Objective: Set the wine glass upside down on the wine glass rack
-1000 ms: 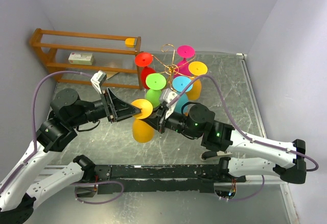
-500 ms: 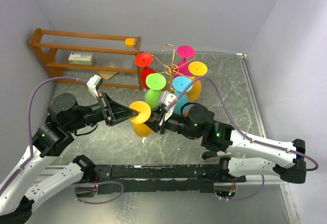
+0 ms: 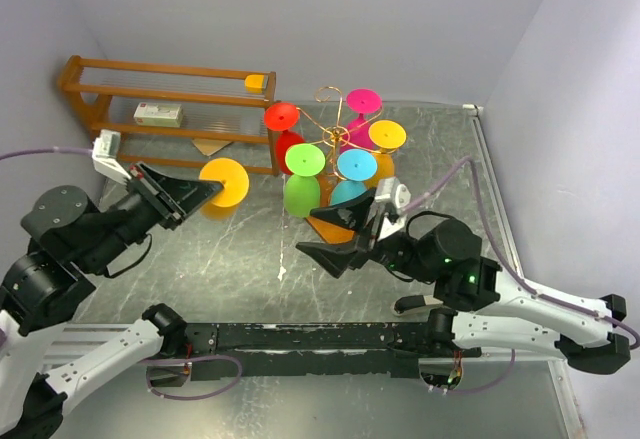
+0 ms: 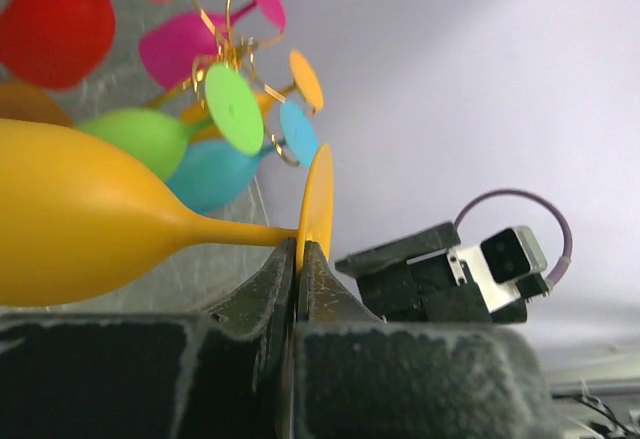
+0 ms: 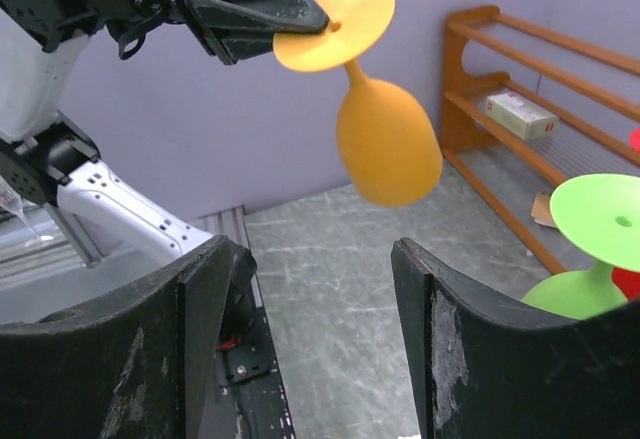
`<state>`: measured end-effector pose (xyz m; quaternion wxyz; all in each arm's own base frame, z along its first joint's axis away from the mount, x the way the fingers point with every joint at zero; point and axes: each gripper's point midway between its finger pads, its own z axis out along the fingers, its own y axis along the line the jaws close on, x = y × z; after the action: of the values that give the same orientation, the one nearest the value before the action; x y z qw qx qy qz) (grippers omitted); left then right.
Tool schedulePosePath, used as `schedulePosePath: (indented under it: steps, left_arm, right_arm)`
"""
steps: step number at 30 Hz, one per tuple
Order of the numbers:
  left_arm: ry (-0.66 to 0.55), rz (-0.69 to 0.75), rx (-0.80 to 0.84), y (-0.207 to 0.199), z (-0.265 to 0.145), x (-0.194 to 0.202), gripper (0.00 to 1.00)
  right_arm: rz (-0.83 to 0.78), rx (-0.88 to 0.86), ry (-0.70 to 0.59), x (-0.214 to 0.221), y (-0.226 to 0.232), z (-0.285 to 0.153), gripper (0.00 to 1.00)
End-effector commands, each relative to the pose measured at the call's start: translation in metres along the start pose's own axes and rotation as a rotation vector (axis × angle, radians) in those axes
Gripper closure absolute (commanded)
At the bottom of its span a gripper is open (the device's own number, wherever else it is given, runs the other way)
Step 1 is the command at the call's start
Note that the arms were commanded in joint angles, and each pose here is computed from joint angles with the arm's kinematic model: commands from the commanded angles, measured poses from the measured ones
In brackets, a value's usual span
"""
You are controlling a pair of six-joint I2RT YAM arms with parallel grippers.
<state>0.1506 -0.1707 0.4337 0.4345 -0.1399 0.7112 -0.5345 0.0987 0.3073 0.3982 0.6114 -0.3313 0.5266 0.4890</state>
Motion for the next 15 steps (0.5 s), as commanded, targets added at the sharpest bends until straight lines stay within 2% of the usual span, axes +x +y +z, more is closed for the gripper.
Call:
schedulePosePath:
  steps: [1, 9, 15]
  left_arm:
    - [-0.132, 0.142, -0.036, -0.011, 0.003, -0.036, 0.93]
    - [-0.251, 0.292, 0.162, -0.087, 0.023, -0.077, 0.93]
    - [-0.21, 0.334, 0.269, -0.113, 0.071, -0.074, 0.93]
  right_arm:
    - [0.052, 0.016, -0.064, -0.018, 0.0, -0.01, 0.35]
    - [0.067, -0.061, -0.104, -0.029, 0.014, -0.023, 0.36]
    - [0.07, -0.134, -0.089, -0.026, 0.027, -0.03, 0.36]
